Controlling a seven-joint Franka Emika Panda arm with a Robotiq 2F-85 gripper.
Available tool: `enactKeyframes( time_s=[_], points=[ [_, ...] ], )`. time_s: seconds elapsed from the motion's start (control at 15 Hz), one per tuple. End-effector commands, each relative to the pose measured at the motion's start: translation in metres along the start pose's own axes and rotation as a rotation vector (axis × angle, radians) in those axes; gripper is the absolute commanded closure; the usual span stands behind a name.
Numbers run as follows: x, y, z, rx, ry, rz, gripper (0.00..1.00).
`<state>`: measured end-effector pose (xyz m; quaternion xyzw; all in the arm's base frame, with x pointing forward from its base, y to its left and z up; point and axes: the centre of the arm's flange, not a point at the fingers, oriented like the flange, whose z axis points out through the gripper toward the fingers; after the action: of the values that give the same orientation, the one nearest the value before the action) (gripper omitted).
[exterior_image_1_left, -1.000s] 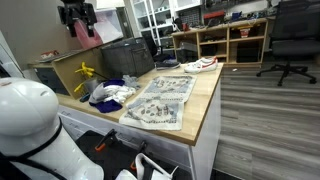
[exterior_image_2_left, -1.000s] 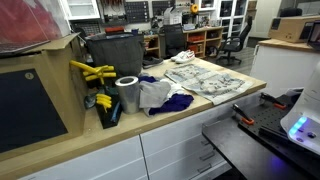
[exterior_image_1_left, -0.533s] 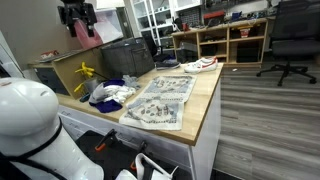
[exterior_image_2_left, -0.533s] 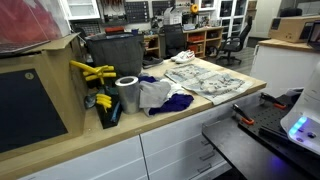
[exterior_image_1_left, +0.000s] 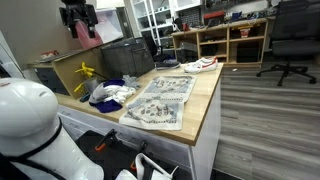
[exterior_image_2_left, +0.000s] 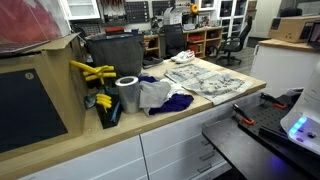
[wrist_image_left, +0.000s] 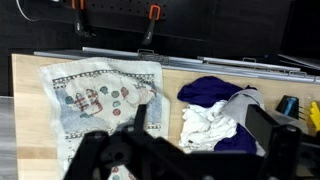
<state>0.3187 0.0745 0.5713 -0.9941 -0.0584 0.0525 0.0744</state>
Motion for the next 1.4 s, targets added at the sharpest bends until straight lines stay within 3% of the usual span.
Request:
enactKeyframes(
  time_s=[0.0, 0.6, 1.33],
  points=[
    [0.000, 0.013, 0.017, 0.018, 0.007, 0.065, 0.00],
    [0.023, 0.052, 0.055, 0.023, 0.039, 0.154, 0.00],
    [0.154, 0.093, 0.085, 0.006, 0.082, 0.255, 0.00]
  ],
)
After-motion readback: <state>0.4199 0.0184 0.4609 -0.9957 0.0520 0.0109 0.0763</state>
